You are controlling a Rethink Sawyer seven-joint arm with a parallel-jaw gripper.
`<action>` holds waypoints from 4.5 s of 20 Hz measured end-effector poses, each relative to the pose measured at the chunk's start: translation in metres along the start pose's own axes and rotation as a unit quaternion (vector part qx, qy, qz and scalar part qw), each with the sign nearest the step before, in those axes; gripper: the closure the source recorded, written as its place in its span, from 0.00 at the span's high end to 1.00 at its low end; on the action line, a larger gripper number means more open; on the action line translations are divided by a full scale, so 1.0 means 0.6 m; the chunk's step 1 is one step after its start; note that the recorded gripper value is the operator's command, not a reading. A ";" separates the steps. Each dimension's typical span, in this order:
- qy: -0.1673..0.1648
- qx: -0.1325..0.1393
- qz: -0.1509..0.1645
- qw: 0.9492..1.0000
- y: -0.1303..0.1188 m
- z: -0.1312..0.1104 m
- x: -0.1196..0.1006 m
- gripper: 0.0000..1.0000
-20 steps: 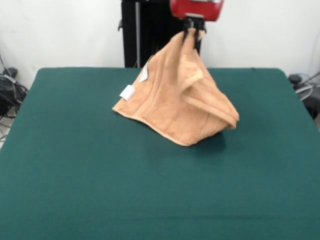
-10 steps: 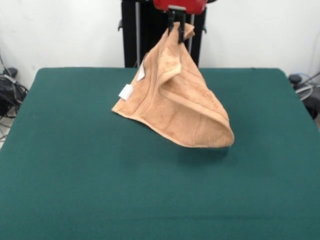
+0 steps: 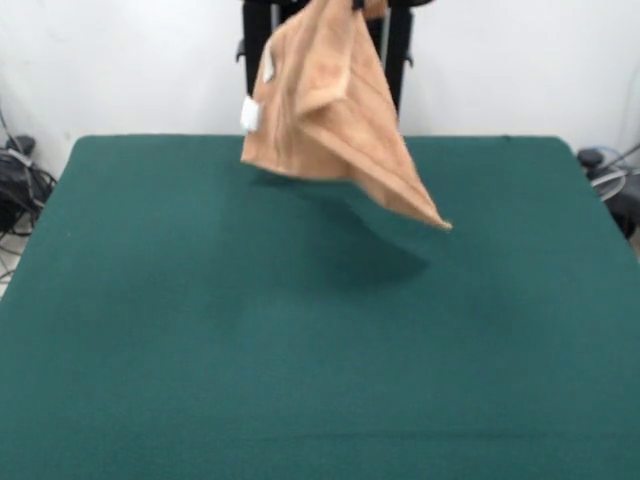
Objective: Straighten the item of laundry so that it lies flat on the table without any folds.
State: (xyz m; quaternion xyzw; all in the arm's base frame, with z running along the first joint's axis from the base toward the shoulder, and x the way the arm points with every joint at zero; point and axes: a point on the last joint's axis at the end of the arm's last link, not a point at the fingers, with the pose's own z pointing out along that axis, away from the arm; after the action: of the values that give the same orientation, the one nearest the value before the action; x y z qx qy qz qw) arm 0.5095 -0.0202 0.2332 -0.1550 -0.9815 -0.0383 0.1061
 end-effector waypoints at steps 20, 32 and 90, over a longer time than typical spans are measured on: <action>0.003 -0.060 0.007 0.998 -0.146 -0.128 -0.146 0.00; -0.003 -0.071 -0.018 0.997 -0.137 -0.154 -0.209 0.00; -0.200 0.051 -0.273 0.940 0.132 0.150 -0.079 0.00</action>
State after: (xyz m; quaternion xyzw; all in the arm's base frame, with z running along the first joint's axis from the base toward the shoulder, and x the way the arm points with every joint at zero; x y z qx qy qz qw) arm 0.5605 0.0508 0.1385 0.1200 -0.9877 0.0161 -0.0993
